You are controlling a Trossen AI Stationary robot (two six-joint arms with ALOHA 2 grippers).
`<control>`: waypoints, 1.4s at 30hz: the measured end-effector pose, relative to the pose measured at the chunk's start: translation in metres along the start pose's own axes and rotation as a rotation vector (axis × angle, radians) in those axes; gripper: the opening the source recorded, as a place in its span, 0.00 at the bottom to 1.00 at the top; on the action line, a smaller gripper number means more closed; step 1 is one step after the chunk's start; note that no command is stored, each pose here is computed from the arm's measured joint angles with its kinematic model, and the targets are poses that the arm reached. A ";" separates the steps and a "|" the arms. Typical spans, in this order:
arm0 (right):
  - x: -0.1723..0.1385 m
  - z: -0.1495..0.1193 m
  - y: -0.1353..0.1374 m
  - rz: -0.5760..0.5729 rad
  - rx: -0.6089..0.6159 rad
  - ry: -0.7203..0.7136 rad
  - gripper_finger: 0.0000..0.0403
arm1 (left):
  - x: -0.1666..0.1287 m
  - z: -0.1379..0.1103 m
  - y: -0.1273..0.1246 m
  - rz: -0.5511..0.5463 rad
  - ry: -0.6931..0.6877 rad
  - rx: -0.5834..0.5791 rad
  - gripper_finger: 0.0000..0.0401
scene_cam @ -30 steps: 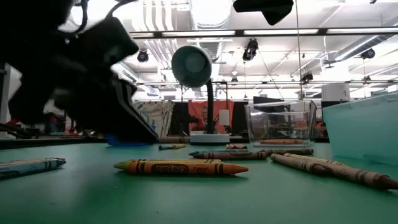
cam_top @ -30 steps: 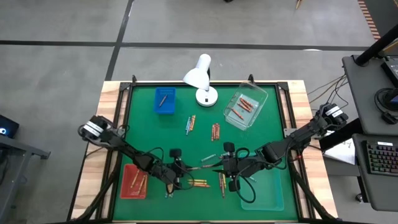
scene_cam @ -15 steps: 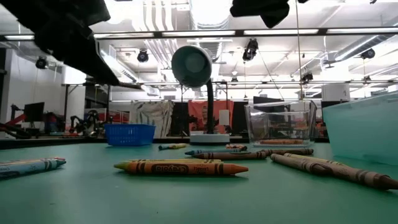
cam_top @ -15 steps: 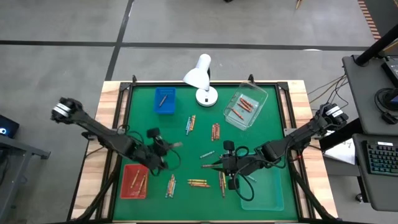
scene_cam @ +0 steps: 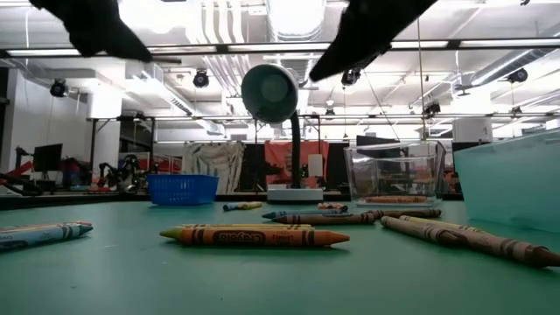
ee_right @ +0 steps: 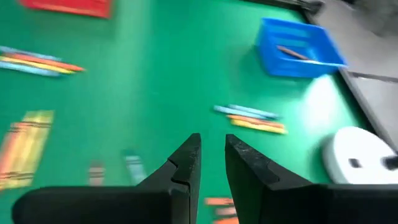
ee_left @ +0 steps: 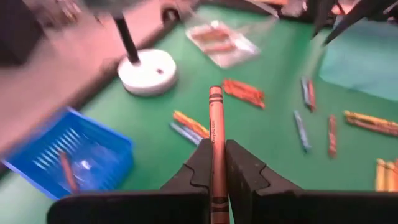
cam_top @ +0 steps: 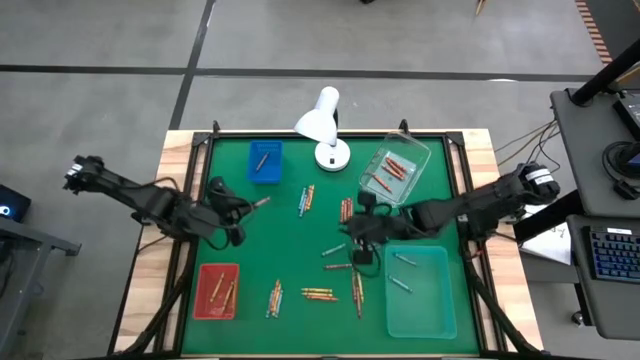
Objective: Sort crayons
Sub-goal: Put the brown crayon into the blue bin
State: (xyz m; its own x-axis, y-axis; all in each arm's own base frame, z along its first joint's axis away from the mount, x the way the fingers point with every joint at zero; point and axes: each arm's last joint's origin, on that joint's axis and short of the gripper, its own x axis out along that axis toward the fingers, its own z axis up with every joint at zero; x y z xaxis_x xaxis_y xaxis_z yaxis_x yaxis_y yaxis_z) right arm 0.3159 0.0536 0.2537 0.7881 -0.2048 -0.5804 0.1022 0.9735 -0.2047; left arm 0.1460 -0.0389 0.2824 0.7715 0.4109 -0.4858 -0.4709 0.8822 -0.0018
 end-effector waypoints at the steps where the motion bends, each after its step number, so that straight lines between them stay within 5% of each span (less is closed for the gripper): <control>1: 0.003 0.000 -0.008 -0.019 -0.001 0.005 0.16 | -0.003 0.003 0.003 0.014 -0.020 0.020 0.00; 6: 0.013 0.000 -0.047 -0.112 0.042 0.028 0.16 | -0.003 0.009 0.024 0.103 -0.031 0.074 0.00; 11: 0.014 0.009 -0.079 -0.185 0.118 0.014 0.16 | 0.013 0.009 0.049 0.290 -0.016 -0.065 0.00; 15: 0.013 0.014 -0.090 -0.135 0.166 0.000 0.16 | 0.034 0.002 0.063 0.365 0.054 -0.152 0.00; 22: 0.009 0.020 -0.090 -0.111 0.254 -0.014 0.16 | 0.082 -0.006 0.083 0.325 0.213 -0.163 0.00; 30: 0.000 0.017 -0.081 -0.095 0.366 0.147 0.16 | 0.124 -0.011 0.122 0.441 0.379 -0.191 0.00; 42: -0.002 0.013 -0.074 -0.084 0.357 0.192 0.16 | 0.179 -0.006 0.147 0.488 0.528 -0.133 0.00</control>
State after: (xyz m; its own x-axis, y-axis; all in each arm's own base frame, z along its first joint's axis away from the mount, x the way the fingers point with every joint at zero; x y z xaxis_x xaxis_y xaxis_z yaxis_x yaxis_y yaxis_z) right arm 0.3144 -0.0167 0.2805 0.6439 -0.2678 -0.7167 0.3922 0.9198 0.0086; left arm 0.2123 0.1633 0.1900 0.1674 0.5546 -0.8151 -0.7821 0.5781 0.2327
